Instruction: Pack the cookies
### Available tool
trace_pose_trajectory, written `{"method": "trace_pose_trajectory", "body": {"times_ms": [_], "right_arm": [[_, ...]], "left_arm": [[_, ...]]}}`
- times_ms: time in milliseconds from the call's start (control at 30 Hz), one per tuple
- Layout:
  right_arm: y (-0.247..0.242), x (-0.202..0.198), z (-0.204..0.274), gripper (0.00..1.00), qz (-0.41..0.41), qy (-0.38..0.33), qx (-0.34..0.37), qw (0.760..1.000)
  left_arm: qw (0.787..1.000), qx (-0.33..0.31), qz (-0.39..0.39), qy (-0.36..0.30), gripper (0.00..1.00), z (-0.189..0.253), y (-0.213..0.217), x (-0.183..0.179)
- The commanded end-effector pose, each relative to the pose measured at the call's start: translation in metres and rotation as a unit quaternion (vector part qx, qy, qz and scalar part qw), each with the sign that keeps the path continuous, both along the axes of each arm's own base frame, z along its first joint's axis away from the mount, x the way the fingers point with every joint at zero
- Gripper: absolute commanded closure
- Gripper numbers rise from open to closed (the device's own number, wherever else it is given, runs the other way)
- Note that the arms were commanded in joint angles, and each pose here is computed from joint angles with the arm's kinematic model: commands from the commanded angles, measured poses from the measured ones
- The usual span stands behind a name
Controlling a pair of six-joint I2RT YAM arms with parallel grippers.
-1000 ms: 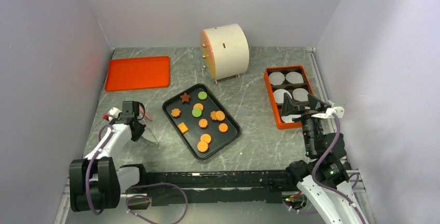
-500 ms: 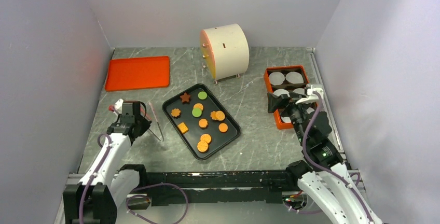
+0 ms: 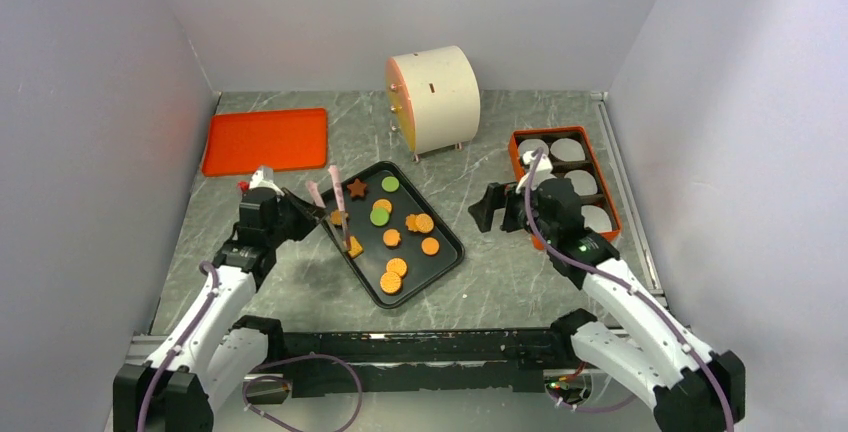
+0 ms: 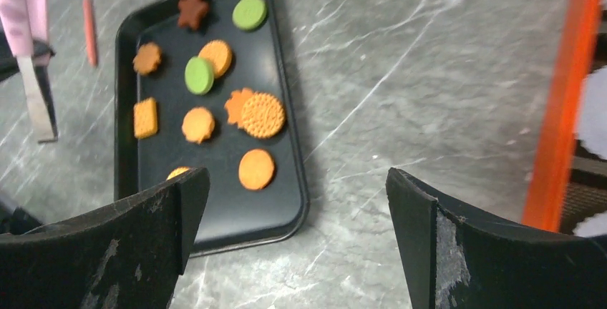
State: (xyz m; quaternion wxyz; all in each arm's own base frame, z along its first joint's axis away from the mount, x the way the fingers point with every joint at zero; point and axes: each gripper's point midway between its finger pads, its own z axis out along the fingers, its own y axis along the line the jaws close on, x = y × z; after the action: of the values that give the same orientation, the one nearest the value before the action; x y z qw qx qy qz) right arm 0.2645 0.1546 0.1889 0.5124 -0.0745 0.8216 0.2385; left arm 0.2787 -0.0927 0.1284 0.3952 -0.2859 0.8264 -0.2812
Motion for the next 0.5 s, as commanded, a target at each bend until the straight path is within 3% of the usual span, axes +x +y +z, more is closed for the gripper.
{"method": "trace_pose_trajectory", "body": {"times_ms": [0,467], "right_arm": [[0.042,-0.007,0.017,0.0,0.108,-0.006,0.052,0.993],[0.113,-0.032,0.038,0.0,0.217,0.008,0.261,0.941]], "left_arm": [[0.987,-0.112,-0.069,-0.089,0.95,0.042,-0.042,0.013],[0.947,-0.265,-0.085,-0.163,0.95,0.081,-0.087,0.01]]}}
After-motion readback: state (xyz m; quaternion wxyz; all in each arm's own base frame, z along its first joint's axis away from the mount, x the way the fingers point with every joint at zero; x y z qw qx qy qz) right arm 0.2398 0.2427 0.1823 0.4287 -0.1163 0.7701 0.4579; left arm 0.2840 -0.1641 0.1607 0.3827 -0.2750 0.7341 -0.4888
